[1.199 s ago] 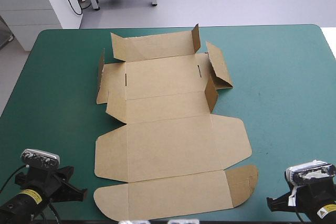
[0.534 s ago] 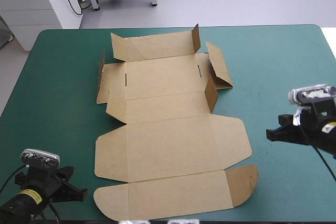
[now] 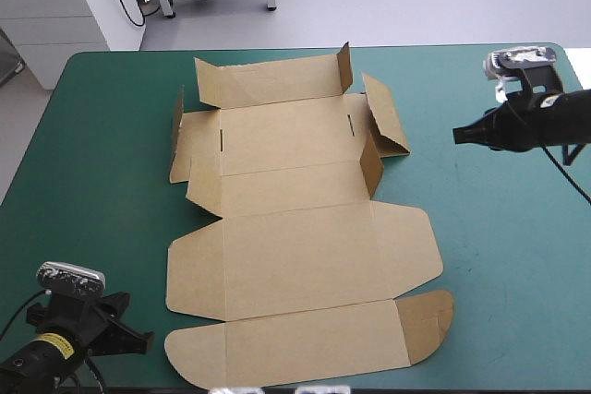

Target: Fold the box

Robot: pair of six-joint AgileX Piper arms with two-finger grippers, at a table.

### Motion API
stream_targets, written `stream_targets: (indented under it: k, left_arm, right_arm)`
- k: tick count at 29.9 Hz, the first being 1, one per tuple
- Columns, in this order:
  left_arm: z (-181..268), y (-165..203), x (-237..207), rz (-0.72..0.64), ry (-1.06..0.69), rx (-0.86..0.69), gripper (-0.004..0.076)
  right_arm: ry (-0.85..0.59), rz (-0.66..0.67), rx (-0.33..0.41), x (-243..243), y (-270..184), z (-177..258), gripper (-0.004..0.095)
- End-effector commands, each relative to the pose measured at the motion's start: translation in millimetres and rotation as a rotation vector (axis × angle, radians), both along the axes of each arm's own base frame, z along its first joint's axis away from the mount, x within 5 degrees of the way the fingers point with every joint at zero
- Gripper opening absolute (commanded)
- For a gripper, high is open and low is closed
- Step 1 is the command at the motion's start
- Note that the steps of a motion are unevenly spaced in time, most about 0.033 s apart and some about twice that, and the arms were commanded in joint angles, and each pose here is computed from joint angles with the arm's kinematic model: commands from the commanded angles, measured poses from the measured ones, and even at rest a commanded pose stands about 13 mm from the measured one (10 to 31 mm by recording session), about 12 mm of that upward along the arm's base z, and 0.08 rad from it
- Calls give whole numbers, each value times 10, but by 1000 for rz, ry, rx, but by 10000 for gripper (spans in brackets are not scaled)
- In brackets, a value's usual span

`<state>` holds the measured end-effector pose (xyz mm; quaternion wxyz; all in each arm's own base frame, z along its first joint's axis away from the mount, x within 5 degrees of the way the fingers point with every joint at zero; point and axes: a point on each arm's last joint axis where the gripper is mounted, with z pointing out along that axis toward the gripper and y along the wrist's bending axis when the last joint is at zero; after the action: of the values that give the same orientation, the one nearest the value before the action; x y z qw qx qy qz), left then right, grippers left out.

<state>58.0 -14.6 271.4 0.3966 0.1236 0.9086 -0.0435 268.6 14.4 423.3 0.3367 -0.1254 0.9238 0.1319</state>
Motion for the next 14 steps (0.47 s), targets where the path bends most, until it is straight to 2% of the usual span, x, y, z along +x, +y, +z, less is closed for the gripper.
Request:
stream_targets:
  k: [1,5,12,14]
  left_arm:
    - [114,-10,36,1,-70,-20,-8]
    - [114,-10,36,1,-70,-20,-8]
    - [114,-10,36,1,-70,-20,-8]
    - [114,-10,36,1,-70,-20,-8]
  right_arm:
    - [-51,57,-13,144,242,120,-13]
    - [-30,79,-82,423,490,-27,-13]
    - [4,141,-89,812,866,-323,-13]
    - [11,154,-108,880,924,-374,17]
